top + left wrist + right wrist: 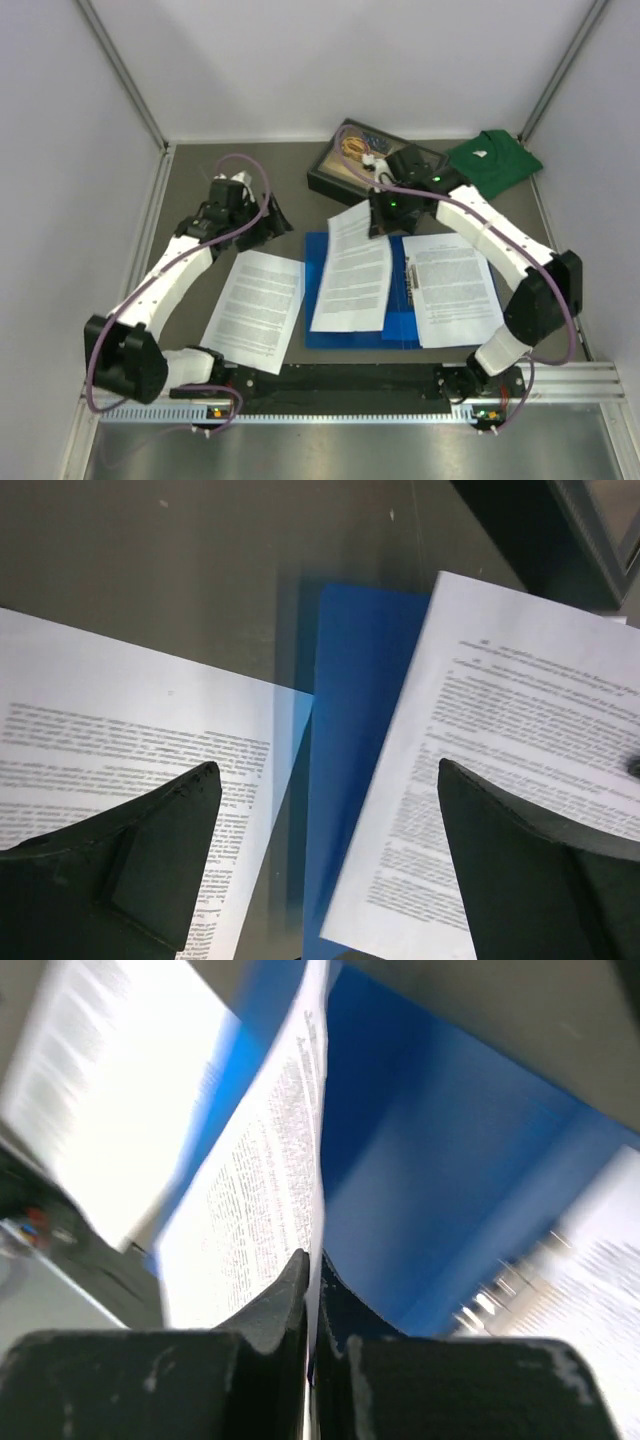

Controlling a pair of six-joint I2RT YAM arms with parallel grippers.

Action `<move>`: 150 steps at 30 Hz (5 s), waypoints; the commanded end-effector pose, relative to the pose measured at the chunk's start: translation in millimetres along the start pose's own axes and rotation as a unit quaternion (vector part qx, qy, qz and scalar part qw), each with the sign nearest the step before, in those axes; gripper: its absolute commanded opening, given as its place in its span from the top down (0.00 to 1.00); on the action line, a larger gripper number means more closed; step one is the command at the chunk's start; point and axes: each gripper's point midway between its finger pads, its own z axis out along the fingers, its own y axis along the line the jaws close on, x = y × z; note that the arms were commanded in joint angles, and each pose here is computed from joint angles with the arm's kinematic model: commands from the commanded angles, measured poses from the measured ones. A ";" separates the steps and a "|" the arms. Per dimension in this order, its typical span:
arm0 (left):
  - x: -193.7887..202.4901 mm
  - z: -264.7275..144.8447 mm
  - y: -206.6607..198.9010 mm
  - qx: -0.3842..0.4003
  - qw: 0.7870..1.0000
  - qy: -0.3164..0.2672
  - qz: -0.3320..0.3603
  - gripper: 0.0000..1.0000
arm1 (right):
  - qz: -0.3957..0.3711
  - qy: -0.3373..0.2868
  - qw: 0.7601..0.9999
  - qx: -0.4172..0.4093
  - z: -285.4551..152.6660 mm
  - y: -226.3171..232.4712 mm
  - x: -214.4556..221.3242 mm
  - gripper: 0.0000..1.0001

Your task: Put the files into the folder

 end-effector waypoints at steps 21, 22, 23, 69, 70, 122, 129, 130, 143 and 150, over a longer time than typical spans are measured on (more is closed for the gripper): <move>46.6 42.3 -71.6 0.035 0.992 0.060 0.109 0.08 | -0.091 0.108 0.933 0.330 -120.2 -223.3 118.8 1.00; 46.6 42.4 -71.1 0.034 0.992 0.061 0.108 0.08 | -0.092 0.097 0.933 0.334 -122.4 -224.7 111.9 1.00; 47.1 42.5 -71.4 0.034 0.991 0.062 0.109 0.08 | -0.092 0.091 0.934 0.333 -122.6 -224.9 108.5 1.00; 51.5 51.0 -66.3 0.016 0.989 0.086 0.120 0.08 | 0.148 0.045 0.967 0.204 -61.7 -252.6 99.8 1.00; 52.4 51.5 -65.3 0.015 0.989 0.088 0.120 0.08 | 0.151 0.043 0.967 0.201 -60.9 -252.6 99.6 1.00; 62.3 -9.5 185.9 -0.183 0.930 0.087 -0.305 0.08 | 0.142 -0.028 0.989 -0.009 105.5 225.6 70.5 0.22; 78.2 -5.7 200.2 -0.207 0.914 0.110 -0.331 0.09 | 0.185 -0.026 0.980 0.067 145.8 210.6 112.8 0.22; 78.3 -5.5 201.6 -0.209 0.913 0.108 -0.332 0.09 | 0.192 -0.027 0.978 0.078 149.2 214.1 113.7 0.22; 72.3 -8.7 192.7 -0.186 0.921 0.075 -0.335 0.18 | 0.196 -0.027 0.953 0.228 162.5 168.7 138.6 0.18; 74.5 -9.2 190.9 -0.182 0.920 0.082 -0.337 0.19 | 0.188 -0.011 0.957 0.222 185.1 168.3 147.8 0.18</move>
